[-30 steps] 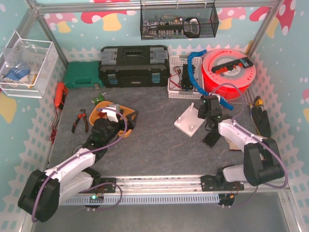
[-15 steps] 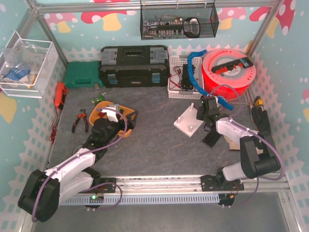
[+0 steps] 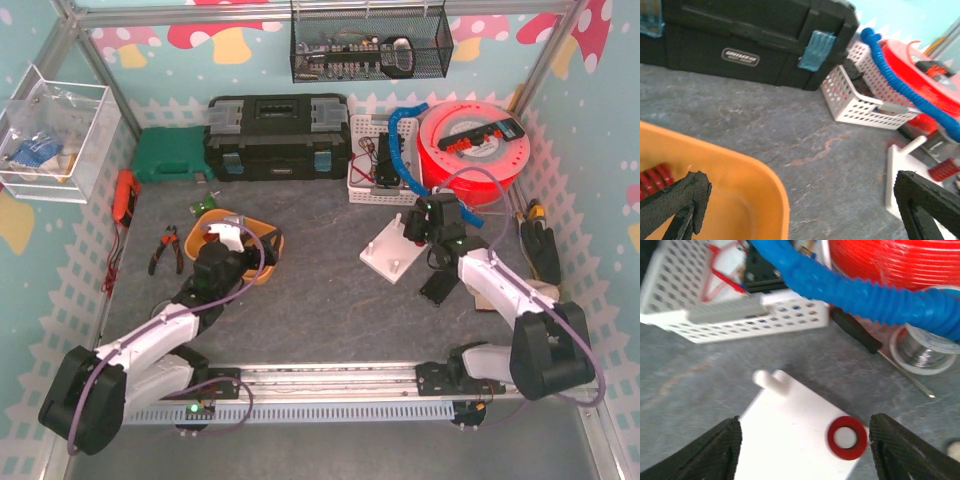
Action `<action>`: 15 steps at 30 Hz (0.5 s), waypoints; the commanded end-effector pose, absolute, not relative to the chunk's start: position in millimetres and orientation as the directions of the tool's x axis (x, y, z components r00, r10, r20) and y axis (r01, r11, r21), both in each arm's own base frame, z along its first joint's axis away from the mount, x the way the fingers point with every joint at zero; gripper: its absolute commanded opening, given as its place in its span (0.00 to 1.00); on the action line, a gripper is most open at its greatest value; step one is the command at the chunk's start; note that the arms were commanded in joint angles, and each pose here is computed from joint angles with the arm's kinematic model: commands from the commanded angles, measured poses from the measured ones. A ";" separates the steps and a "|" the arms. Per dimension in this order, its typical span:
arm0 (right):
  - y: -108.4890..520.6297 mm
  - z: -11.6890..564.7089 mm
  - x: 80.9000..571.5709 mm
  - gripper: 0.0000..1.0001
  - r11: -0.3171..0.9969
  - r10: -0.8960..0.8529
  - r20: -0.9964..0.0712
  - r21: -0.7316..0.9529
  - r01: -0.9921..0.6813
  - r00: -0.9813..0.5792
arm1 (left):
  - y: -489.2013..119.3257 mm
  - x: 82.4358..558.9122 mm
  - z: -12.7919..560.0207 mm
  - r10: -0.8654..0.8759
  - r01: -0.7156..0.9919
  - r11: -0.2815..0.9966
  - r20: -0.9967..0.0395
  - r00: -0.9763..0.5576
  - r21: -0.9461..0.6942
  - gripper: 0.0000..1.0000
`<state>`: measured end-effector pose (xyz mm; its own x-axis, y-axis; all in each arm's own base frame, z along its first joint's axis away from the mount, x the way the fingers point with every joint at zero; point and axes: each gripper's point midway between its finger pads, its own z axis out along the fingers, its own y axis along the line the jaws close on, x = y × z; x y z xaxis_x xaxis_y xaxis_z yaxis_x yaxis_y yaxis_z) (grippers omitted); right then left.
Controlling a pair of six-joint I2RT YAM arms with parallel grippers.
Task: Install the large spring
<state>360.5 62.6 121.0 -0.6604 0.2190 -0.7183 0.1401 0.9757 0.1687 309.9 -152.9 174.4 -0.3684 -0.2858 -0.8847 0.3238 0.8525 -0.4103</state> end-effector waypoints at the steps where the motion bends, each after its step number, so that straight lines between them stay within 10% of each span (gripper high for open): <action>1: 89.1 162.4 357.6 0.73 0.962 0.205 -0.750 0.274 -0.012 -0.629 | -138.0 323.8 168.8 -0.288 0.195 0.900 -0.868 -0.404 -0.389 0.99; 15: 91.2 181.0 333.4 0.91 0.930 0.275 -0.822 0.359 -0.078 -0.499 | -82.6 359.9 147.4 -0.333 -0.070 0.932 -0.762 -0.555 -0.356 0.92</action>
